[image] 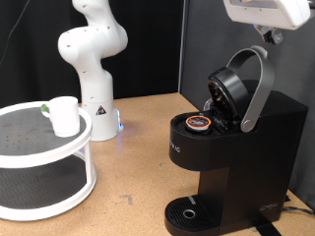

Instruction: Make a cup of coffee with the keurig machine

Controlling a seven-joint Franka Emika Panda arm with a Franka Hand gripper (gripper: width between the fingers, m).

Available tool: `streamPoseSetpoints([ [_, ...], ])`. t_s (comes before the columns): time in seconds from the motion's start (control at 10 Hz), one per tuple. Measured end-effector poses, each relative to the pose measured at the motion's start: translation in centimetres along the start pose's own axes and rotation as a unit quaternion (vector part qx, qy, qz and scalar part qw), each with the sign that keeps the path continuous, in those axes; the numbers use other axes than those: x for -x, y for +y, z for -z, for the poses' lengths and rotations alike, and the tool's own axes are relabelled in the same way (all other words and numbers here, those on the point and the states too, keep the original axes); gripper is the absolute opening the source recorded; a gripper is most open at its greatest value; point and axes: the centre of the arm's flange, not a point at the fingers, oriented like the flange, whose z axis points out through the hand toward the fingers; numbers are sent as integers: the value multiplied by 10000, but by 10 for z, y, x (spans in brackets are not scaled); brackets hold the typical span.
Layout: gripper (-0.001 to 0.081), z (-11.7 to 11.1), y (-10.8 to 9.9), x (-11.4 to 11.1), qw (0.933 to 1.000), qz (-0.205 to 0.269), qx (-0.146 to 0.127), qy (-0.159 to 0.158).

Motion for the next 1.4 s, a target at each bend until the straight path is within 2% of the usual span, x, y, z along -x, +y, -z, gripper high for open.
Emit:
streamPoseSetpoints([
  [0.1, 101, 0, 2, 1, 10000, 8, 39, -34],
  [0.2, 32, -1, 5, 2, 10000, 9, 70, -65],
  [0.5, 2, -8, 15, 7, 9998, -42, 113, -156],
  [0.8, 0, -7, 18, 8, 9998, 12, 122, -145],
  [1.0, 0, 3, 24, 16, 9993, 311, 35, -209],
  [1.2, 0, 19, 35, 31, 9985, 398, -120, -365],
  [1.4, 0, 30, 49, 43, 9980, 339, -45, -532],
])
